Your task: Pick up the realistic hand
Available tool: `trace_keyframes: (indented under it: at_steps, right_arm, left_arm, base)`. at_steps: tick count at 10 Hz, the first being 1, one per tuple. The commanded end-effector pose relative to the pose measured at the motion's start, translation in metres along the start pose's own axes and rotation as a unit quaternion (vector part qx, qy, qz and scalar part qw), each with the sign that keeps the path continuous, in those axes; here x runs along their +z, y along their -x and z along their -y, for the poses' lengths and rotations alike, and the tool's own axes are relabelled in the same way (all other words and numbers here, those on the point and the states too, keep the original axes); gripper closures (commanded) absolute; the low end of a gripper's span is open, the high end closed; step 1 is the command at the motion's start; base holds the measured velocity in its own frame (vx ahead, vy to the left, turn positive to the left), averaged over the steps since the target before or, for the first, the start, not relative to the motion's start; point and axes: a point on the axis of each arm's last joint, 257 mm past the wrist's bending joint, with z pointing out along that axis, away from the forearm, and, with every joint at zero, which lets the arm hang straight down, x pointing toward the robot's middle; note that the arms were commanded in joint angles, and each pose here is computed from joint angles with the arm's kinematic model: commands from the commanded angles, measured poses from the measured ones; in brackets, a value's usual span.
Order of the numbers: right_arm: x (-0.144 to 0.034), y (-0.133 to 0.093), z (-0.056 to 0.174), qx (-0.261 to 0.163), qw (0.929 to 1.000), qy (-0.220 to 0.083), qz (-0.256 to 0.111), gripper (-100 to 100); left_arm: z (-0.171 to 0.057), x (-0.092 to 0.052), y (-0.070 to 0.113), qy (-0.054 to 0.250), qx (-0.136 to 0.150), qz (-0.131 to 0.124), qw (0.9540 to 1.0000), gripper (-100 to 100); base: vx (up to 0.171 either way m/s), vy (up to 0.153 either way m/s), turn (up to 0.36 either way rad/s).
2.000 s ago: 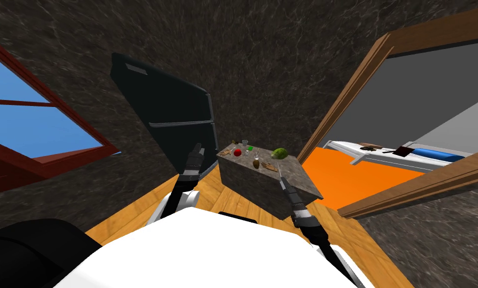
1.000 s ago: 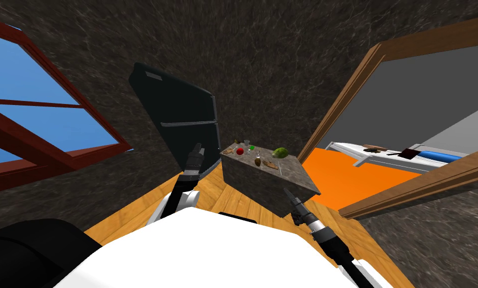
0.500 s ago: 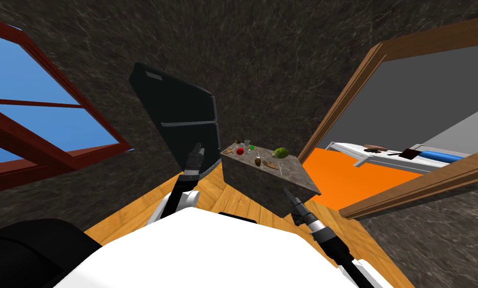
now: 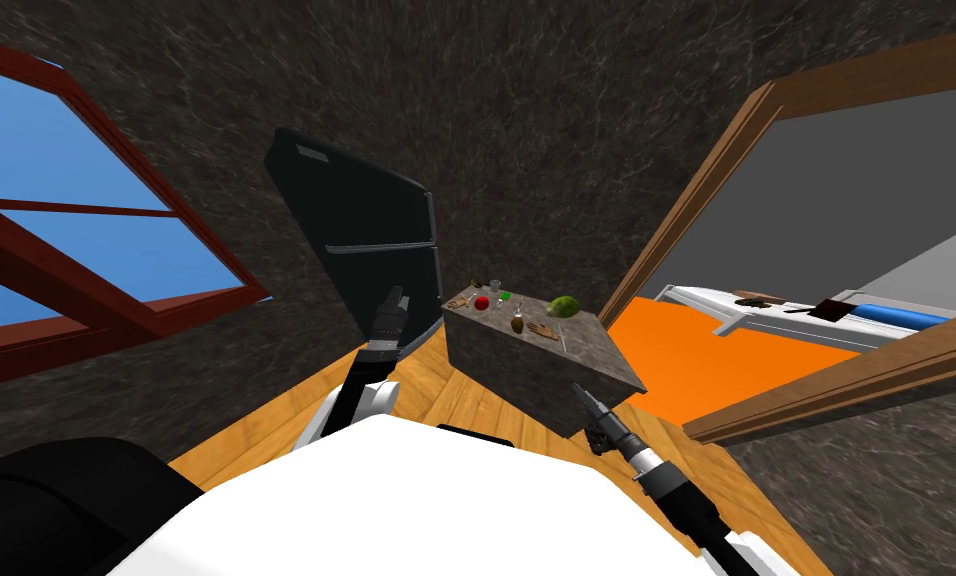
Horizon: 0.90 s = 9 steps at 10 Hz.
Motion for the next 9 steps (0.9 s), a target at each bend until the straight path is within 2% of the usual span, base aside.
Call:
trace_keyframes:
  at_steps: [1,4,7,8,9]
  right_arm:
    - [-0.01,-0.001,0.015,-0.026,0.9994,-0.014,-0.019,-100]
    - [-0.033,0.0,0.045,-0.084,0.9935,-0.045,-0.063,-100]
    - [-0.061,0.002,0.075,-0.144,0.9802,-0.076,-0.113,-100]
    - [-0.061,0.005,0.076,-0.149,0.9791,-0.075,-0.116,-100]
    - [-0.071,0.007,0.086,-0.171,0.9721,-0.085,-0.136,-100]
  left_arm:
    - [0.0,0.0,0.0,0.0,0.0,0.0,1.0,0]
    - [0.0,0.0,0.0,0.0,0.0,0.0,1.0,0]
    - [0.0,0.0,0.0,0.0,0.0,0.0,1.0,0]
    - [0.0,0.0,0.0,0.0,0.0,0.0,1.0,0]
    - [0.0,0.0,0.0,0.0,0.0,0.0,1.0,0]
  base:
    - [0.009,0.011,0.032]
    - [0.018,0.022,0.064]
    - [0.019,0.023,0.067]
    - [0.017,0.021,0.061]
    - [0.014,0.017,0.049]
